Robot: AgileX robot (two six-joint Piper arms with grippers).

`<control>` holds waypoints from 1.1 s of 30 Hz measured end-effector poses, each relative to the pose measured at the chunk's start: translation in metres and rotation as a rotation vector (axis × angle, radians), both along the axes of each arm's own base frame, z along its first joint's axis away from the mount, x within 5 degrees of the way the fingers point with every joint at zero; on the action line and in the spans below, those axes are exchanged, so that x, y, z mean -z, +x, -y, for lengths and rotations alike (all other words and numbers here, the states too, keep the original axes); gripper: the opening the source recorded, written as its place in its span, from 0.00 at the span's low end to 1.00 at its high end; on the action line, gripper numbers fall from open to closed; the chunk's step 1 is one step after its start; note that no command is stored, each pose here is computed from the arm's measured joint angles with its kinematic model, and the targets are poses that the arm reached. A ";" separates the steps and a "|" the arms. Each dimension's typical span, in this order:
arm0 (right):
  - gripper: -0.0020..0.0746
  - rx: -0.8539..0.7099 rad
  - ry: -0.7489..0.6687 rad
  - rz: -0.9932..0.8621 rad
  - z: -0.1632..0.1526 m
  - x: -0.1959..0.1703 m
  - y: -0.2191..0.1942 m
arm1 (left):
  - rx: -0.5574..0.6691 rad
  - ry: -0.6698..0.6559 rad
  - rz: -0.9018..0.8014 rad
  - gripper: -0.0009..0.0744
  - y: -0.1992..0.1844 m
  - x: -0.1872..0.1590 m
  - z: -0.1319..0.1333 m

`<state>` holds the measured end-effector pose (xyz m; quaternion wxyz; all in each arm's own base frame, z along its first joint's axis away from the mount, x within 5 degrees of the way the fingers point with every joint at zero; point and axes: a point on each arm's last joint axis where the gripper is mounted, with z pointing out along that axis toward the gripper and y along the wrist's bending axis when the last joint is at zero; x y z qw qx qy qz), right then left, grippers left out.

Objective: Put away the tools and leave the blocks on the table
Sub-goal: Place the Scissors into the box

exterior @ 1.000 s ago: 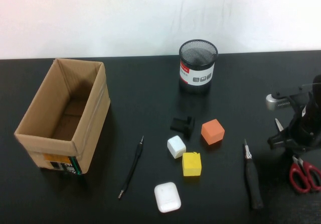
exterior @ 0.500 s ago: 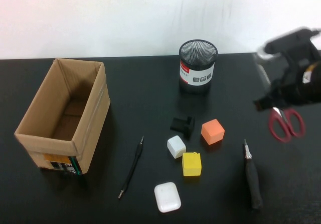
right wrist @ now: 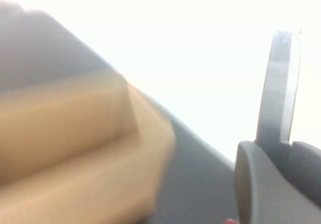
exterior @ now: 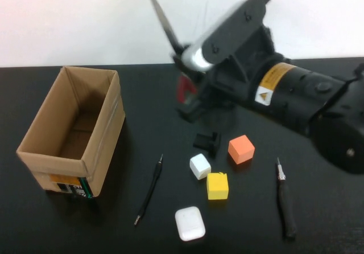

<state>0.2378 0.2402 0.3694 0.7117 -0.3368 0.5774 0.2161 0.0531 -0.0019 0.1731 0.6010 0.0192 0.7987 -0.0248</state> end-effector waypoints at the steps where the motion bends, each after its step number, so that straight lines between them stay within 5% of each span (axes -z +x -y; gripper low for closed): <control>1: 0.02 -0.016 0.034 0.027 -0.004 -0.004 -0.002 | 0.000 0.000 0.000 0.01 0.000 0.000 0.000; 14: 0.02 -0.117 0.071 -0.002 -0.073 -0.030 0.007 | 0.000 0.000 0.000 0.01 0.000 0.000 0.000; 33: 0.02 -0.215 0.305 -0.328 -0.142 0.036 0.037 | 0.000 0.000 0.000 0.01 0.000 0.000 0.000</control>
